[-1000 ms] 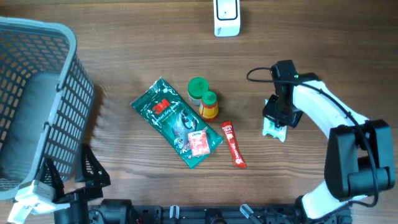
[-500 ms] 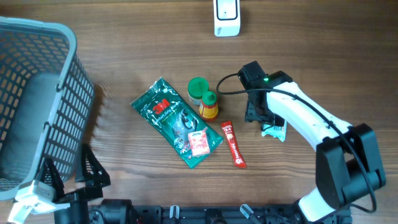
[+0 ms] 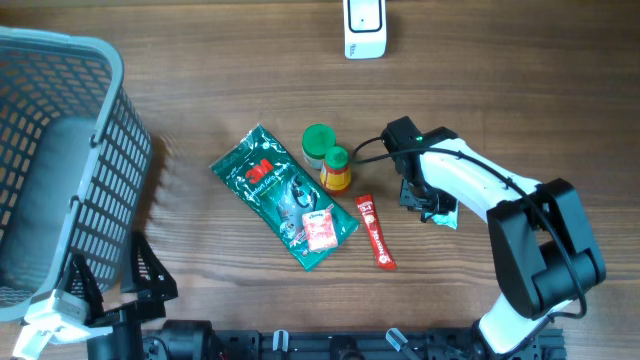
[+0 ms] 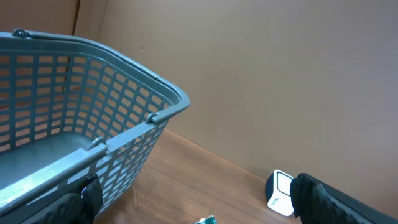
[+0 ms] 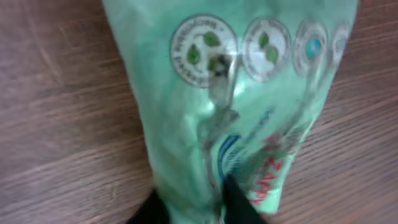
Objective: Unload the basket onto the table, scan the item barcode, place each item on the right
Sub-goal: 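Lift the tissue pack and carry it up toward the white scanner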
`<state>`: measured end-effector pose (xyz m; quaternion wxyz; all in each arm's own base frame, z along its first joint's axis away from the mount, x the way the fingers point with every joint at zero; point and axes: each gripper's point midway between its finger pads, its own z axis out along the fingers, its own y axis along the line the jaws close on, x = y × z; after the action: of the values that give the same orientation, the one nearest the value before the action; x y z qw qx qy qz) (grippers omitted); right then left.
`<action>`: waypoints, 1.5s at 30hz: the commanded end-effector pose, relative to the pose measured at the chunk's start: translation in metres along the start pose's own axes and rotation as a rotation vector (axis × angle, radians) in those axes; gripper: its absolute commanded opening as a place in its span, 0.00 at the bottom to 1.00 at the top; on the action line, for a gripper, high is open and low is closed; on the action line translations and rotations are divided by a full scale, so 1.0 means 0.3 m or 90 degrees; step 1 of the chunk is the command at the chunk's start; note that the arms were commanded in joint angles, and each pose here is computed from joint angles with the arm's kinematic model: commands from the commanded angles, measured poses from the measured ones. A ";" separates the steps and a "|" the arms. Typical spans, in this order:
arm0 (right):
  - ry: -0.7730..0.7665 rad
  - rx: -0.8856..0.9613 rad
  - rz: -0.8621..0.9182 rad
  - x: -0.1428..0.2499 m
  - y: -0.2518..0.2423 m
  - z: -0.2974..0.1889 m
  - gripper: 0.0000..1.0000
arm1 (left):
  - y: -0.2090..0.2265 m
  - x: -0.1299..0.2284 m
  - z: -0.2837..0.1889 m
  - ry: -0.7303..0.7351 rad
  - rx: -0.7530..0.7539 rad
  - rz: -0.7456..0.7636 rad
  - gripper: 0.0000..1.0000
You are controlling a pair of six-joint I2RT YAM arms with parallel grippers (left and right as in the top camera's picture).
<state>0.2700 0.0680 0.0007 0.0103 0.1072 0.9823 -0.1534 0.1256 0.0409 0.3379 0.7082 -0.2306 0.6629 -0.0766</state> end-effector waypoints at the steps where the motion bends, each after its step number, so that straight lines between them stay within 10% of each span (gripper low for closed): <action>1: 0.065 -0.127 0.006 0.050 0.132 0.012 0.04 | 0.003 -0.005 -0.005 -0.006 0.000 -0.004 1.00; 25: 0.116 -0.833 -0.270 0.198 0.270 -0.695 0.04 | 0.003 -0.005 -0.005 -0.006 0.000 -0.005 1.00; 32: -0.079 -1.263 -0.457 0.218 0.199 -1.026 0.04 | 0.003 -0.005 -0.005 -0.006 0.000 -0.004 1.00; 37: -0.243 -1.271 -0.594 0.233 0.223 -1.038 0.04 | 0.003 -0.005 -0.005 -0.006 0.000 -0.005 1.00; 45: -0.224 -1.290 -0.681 0.324 0.282 -1.067 0.05 | 0.003 -0.005 -0.005 -0.006 0.000 -0.005 1.00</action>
<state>0.2029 0.2636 0.2534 0.1449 -0.3875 0.5962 0.6881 0.1256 0.0409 0.3380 0.7083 -0.2306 0.6627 -0.0766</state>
